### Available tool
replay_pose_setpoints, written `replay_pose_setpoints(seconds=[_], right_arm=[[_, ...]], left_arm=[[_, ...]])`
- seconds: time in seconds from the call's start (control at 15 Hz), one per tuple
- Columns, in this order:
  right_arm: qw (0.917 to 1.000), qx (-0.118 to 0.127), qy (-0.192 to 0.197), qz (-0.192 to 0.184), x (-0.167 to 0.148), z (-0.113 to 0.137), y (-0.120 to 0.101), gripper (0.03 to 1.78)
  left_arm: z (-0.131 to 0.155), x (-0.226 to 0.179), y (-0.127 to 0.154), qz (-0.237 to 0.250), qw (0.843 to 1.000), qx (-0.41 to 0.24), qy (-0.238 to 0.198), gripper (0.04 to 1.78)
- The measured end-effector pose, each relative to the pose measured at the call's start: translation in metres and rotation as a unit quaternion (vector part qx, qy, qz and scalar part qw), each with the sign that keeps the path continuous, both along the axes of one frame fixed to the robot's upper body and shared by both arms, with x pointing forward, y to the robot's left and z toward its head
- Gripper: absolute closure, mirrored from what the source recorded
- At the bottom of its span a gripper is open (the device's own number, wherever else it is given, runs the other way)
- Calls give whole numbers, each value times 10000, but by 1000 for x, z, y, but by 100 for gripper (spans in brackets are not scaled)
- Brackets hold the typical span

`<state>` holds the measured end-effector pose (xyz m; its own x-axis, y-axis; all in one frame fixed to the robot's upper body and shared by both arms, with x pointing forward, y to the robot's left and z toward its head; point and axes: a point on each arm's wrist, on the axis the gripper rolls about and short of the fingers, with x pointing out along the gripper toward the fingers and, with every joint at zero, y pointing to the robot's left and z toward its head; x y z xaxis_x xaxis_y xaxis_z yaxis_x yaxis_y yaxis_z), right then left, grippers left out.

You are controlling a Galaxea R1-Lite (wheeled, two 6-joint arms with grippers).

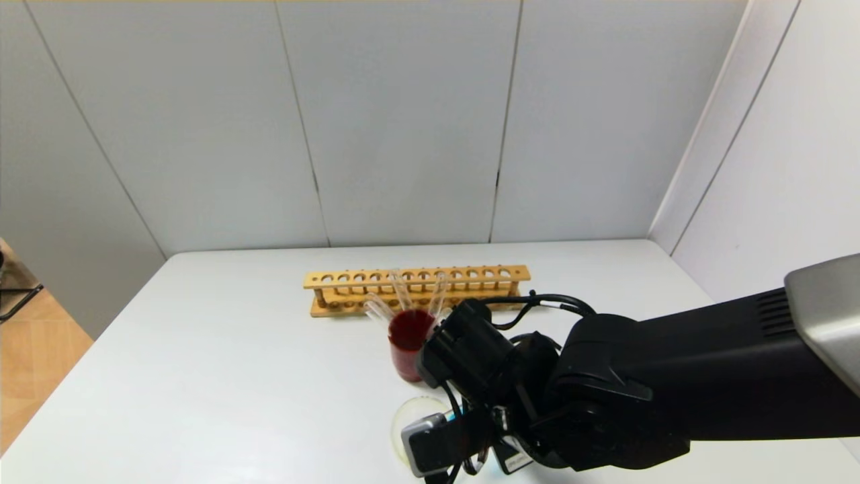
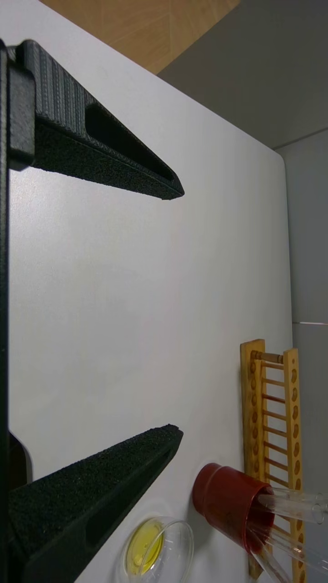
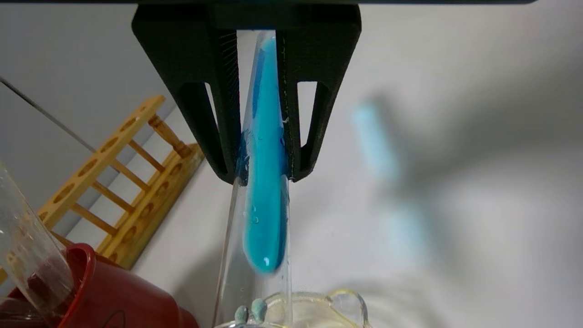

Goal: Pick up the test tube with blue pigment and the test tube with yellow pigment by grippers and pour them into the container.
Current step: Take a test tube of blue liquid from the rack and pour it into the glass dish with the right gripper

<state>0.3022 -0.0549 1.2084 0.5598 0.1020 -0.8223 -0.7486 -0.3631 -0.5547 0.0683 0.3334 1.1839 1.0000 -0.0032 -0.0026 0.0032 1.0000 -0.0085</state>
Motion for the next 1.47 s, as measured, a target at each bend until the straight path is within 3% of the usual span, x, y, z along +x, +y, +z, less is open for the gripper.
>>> replay_pose_setpoints(seconds=[1.47], right_arm=[[9998, -106, -41, -133, 13, -7, 3, 149]], left_arm=[[0, 0, 0, 0, 10000, 2, 0, 7]])
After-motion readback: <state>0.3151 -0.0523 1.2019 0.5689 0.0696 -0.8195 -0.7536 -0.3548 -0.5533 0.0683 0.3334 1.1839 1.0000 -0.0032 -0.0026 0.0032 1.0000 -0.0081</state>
